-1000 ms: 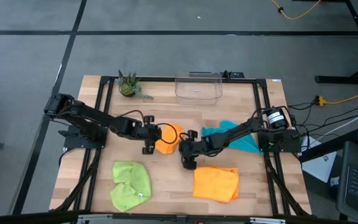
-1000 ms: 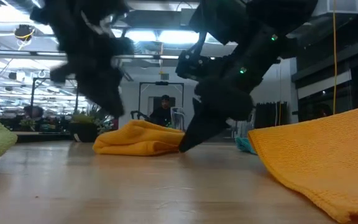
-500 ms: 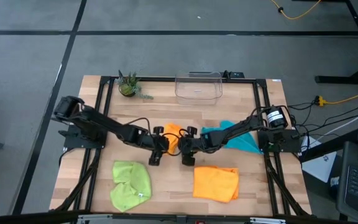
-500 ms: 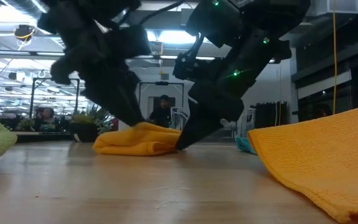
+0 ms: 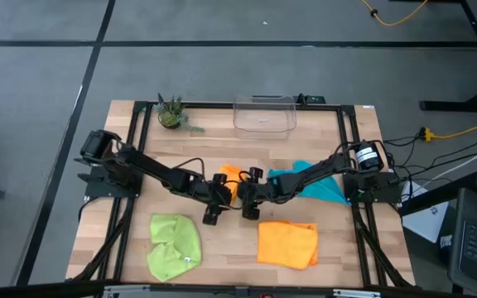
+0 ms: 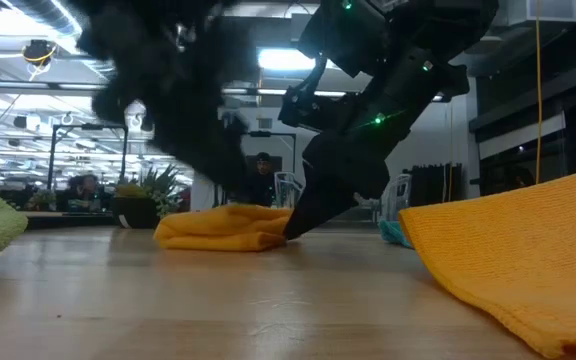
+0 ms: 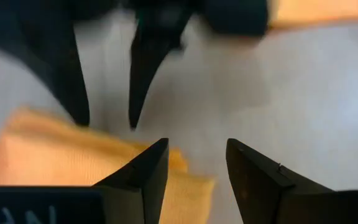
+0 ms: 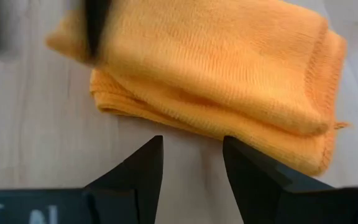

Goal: Fold microfiber towels
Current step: Fold the top orange towel on the table

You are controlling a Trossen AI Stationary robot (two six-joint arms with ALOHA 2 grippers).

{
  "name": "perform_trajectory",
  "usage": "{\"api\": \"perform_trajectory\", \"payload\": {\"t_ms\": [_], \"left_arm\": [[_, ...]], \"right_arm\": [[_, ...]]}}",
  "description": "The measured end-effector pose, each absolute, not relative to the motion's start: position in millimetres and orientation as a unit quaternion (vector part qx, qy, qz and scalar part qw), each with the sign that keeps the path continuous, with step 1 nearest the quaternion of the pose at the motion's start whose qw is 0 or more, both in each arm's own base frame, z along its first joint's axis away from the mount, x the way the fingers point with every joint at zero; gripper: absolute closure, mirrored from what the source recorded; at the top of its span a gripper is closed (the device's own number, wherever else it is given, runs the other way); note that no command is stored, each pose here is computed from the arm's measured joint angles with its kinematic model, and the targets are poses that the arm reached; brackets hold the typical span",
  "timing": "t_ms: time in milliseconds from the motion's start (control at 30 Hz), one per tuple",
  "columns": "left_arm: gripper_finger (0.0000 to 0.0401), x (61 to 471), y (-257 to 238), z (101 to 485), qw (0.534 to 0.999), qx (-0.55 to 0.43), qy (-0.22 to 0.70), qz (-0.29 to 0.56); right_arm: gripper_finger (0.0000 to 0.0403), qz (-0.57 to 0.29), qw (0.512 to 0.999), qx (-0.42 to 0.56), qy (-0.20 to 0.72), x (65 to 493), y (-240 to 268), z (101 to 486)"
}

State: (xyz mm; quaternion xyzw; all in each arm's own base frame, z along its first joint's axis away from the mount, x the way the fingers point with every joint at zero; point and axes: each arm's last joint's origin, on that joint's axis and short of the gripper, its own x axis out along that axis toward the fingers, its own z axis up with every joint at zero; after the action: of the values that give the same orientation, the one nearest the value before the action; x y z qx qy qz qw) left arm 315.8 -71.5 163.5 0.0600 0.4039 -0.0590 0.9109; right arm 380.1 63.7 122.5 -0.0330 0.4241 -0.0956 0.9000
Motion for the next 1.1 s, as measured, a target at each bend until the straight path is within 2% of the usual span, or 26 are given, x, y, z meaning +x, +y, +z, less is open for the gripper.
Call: {"api": "perform_trajectory", "payload": {"t_ms": [233, 433, 633, 900, 1100], "left_arm": [[0.0246, 296.8, -68.0, 192.4, 0.894, 0.107, 0.436, -0.008], [0.0246, 286.3, -56.8, 189.7, 0.867, 0.105, 0.485, 0.039], [0.0246, 290.2, -56.5, 185.2, 0.871, 0.076, 0.484, 0.019], [0.0246, 293.2, -60.9, 186.2, 0.882, 0.061, 0.468, 0.017], [0.0246, 298.3, -61.1, 173.6, 0.874, 0.059, 0.483, 0.014]], "right_arm": [[0.0232, -0.108, 0.893, -0.048, 0.434, 373.6, 62.8, 133.8], [0.0232, -0.097, 0.892, -0.087, 0.433, 371.0, 68.7, 138.5], [0.0232, -0.150, 0.885, -0.104, 0.428, 370.3, 63.4, 138.6], [0.0232, -0.110, 0.897, -0.082, 0.420, 375.1, 59.5, 140.2], [0.0232, -0.131, 0.907, -0.097, 0.389, 379.6, 59.2, 144.6]]}}
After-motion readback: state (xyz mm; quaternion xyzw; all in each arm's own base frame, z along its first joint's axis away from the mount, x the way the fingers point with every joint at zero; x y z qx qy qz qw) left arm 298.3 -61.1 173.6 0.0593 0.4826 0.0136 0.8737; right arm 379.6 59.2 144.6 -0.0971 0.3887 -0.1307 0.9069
